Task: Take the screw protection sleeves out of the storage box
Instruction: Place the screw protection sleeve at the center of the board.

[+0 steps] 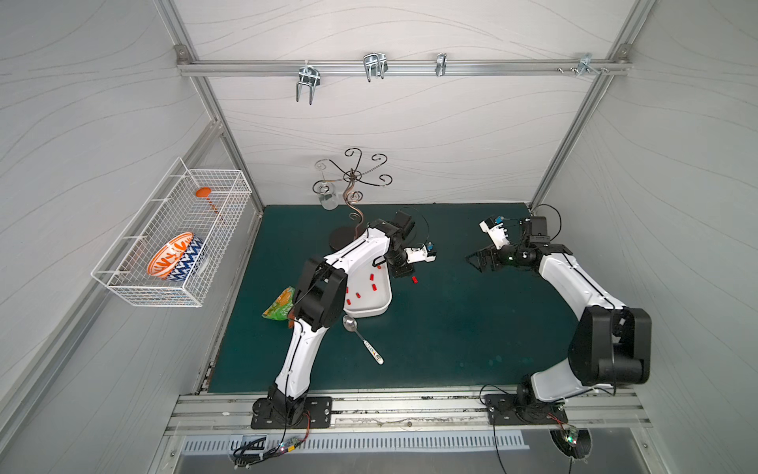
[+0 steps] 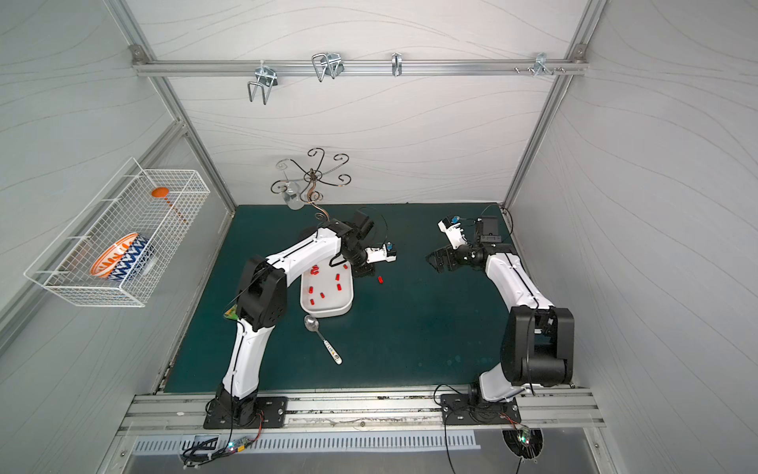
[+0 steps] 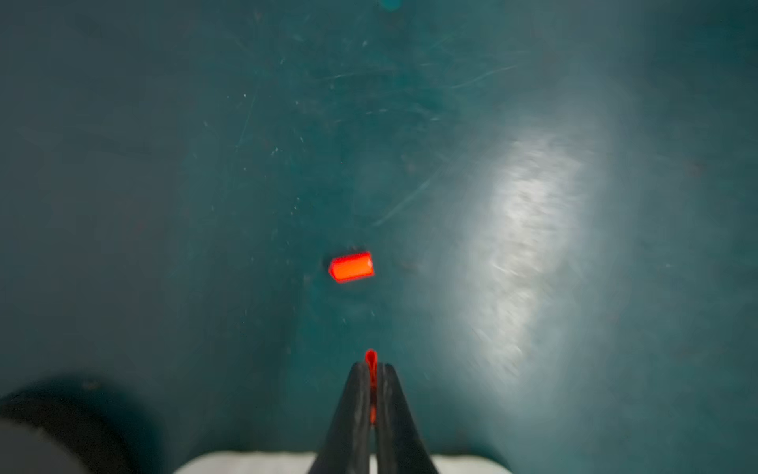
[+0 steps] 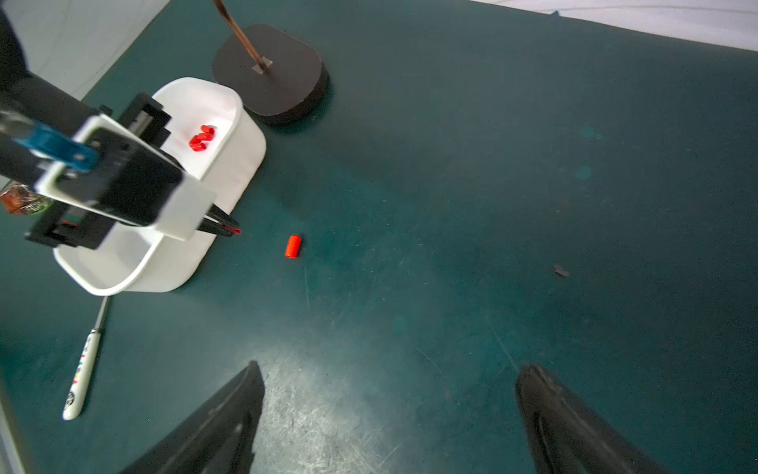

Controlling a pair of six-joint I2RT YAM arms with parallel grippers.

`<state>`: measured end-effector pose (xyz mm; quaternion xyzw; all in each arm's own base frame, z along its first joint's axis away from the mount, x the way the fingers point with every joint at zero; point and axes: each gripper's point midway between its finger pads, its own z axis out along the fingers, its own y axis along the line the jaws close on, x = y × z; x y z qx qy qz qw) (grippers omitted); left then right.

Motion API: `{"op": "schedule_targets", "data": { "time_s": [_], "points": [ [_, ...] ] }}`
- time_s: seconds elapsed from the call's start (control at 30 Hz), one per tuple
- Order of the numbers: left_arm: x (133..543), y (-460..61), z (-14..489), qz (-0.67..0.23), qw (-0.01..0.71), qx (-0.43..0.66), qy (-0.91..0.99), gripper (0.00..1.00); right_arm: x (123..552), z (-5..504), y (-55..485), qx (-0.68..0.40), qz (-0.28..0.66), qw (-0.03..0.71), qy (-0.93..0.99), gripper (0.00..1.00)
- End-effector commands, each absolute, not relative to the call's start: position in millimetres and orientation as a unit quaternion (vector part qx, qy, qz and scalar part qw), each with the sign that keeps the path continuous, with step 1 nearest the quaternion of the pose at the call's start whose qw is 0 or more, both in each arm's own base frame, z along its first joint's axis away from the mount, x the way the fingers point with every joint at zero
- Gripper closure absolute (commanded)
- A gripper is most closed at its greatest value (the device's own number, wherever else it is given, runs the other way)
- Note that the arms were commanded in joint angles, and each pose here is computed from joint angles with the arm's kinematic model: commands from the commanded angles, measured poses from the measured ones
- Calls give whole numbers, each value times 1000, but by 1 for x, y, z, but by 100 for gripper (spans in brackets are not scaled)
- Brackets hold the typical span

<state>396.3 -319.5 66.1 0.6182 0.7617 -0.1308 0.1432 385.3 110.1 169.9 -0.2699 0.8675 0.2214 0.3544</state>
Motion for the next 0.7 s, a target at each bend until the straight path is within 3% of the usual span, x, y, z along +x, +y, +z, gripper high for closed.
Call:
{"op": "schedule_targets", "data": {
  "time_s": [0.0,0.37,0.67],
  "points": [
    [424,-332,63,-110,167,602,773,91,391,186,105,-265,203,374,865,1],
    [442,-353,37,-105,171,599,775,86,392,181,106,-265,206,368,867,1],
    [444,-355,40,-109,174,585,784,70,391,181,108,-266,212,368,865,1]
  ]
}}
